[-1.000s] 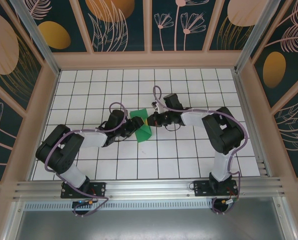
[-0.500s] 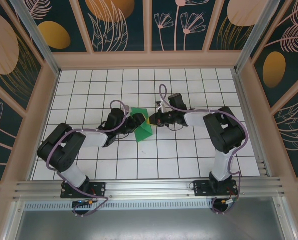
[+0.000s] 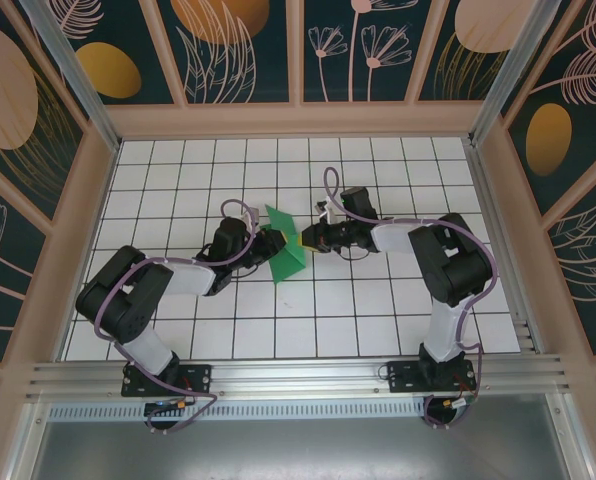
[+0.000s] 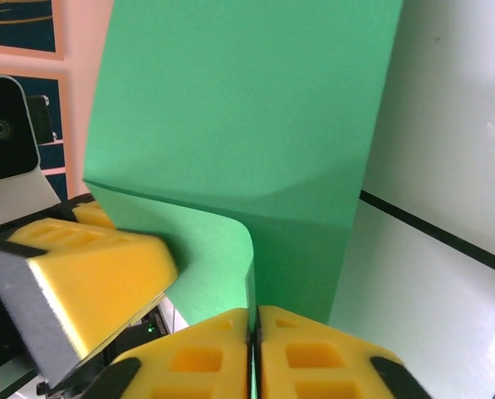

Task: Fold a paper plane with a square sheet of paper (pick it up from the middle)
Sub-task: Turn over the paper at the center of the table.

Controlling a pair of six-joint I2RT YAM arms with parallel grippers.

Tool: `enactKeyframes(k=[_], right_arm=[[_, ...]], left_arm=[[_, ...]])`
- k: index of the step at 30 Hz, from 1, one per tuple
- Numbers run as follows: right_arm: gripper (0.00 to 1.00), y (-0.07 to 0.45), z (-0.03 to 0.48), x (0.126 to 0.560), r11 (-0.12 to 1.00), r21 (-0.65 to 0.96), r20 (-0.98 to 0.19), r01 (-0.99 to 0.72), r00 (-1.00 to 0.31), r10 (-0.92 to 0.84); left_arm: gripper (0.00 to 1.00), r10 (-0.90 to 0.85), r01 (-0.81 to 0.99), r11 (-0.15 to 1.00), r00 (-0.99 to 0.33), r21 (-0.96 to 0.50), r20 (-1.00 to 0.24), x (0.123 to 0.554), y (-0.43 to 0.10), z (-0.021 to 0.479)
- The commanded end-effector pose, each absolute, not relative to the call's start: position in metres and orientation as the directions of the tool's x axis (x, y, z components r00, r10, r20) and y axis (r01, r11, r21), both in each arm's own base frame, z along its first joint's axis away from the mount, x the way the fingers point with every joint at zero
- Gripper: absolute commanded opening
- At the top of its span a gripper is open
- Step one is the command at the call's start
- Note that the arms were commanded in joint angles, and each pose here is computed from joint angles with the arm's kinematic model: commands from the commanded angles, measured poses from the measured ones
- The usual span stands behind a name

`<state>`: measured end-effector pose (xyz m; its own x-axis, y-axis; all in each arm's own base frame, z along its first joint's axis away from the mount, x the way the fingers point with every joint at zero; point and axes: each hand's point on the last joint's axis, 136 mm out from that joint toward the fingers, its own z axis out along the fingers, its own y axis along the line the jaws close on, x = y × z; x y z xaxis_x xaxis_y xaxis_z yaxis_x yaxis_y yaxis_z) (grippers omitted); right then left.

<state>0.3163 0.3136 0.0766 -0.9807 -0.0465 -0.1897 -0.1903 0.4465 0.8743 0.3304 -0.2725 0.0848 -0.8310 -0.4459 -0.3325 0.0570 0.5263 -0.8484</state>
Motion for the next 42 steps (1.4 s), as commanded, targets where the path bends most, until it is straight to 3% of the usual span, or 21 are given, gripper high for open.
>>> enactKeyframes(k=[1, 6, 9, 14, 20, 26, 29, 42], right_arm=[[0.21, 0.306, 0.092, 0.321, 0.449, 0.865, -0.236, -0.222, -0.971, -0.026], [0.49, 0.276, 0.108, 0.340, 0.555, 0.799, -0.324, -0.229, -0.943, 0.076], [0.60, 0.251, 0.117, 0.350, 0.653, 0.725, -0.402, -0.220, -0.905, 0.141], [0.72, 0.214, 0.131, 0.356, 0.766, 0.622, -0.504, -0.162, -0.832, 0.233], [0.83, 0.184, 0.139, 0.353, 0.813, 0.573, -0.568, -0.099, -0.763, 0.308], [0.89, 0.160, 0.136, 0.345, 0.825, 0.564, -0.572, -0.024, -0.732, 0.370], [0.89, 0.145, 0.135, 0.338, 0.831, 0.556, -0.572, 0.016, -0.718, 0.397], [0.89, 0.091, 0.145, 0.331, 0.821, 0.559, -0.598, 0.116, -0.630, 0.496]], left_arm=[[0.07, -0.431, 0.079, 0.580, -0.815, -0.811, -0.387, 0.338, -0.268, 0.086], [0.03, -0.390, 0.085, 0.702, -0.785, -0.708, -0.481, 0.345, -0.251, 0.101], [0.03, -0.343, 0.060, 0.810, -0.759, -0.583, -0.554, 0.349, -0.229, 0.116], [0.05, -0.217, -0.016, 0.953, -0.734, -0.303, -0.644, 0.355, -0.185, 0.143], [0.05, -0.046, -0.122, 0.991, -0.709, 0.058, -0.704, 0.372, -0.146, 0.172], [0.05, 0.172, -0.183, 0.875, -0.748, 0.448, -0.641, 0.387, -0.137, 0.158], [0.05, 0.228, -0.198, 0.808, -0.764, 0.556, -0.604, 0.394, -0.138, 0.147], [0.10, 0.350, -0.026, 0.783, -0.807, 0.621, -0.475, 0.403, -0.223, 0.050]])
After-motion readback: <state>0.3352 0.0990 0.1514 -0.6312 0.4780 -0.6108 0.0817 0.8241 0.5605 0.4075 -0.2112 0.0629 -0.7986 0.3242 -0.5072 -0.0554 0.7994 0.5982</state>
